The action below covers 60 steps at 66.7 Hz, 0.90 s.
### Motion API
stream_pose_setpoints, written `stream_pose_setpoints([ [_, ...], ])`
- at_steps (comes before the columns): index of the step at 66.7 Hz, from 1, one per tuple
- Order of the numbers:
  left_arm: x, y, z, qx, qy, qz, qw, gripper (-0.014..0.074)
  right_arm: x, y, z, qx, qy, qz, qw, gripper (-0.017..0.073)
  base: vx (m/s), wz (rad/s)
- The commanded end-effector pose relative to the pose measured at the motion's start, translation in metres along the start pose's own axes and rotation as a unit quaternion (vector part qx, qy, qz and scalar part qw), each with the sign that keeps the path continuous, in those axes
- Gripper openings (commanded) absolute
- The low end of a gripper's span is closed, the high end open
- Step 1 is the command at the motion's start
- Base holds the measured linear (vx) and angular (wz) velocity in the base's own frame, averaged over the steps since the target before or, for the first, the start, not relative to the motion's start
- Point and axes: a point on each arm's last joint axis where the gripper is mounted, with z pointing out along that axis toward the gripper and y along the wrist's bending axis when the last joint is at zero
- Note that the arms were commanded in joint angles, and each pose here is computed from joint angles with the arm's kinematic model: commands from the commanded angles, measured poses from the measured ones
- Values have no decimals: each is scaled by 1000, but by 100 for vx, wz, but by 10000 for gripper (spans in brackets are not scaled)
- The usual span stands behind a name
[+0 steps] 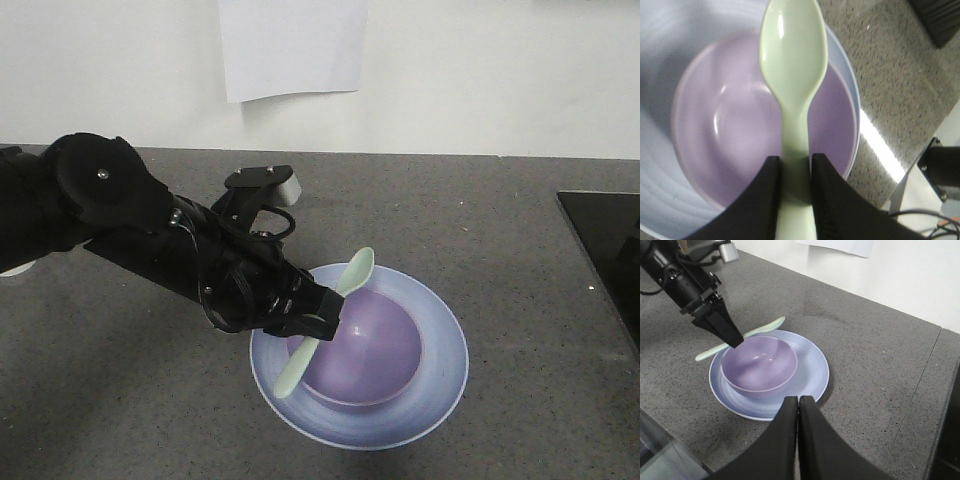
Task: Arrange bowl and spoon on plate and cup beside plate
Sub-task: 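Lower the spoon into the bowl with the left gripper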
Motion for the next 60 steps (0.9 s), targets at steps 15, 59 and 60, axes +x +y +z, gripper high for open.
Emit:
stream_pose_setpoints([
  [15, -3, -11, -9, 19, -3, 4, 1000, -7, -10, -2, -1, 8, -31, 1, 999, -5, 0, 0],
  [59, -3, -13, -10, 36, -7, 0, 999, 109, -10, -2, -1, 9, -31, 0, 999, -5, 0, 0],
  [60, -3, -14, -10, 37, -8, -1, 999, 117, -10, -2, -1, 9, -31, 0, 999, -5, 0, 0],
])
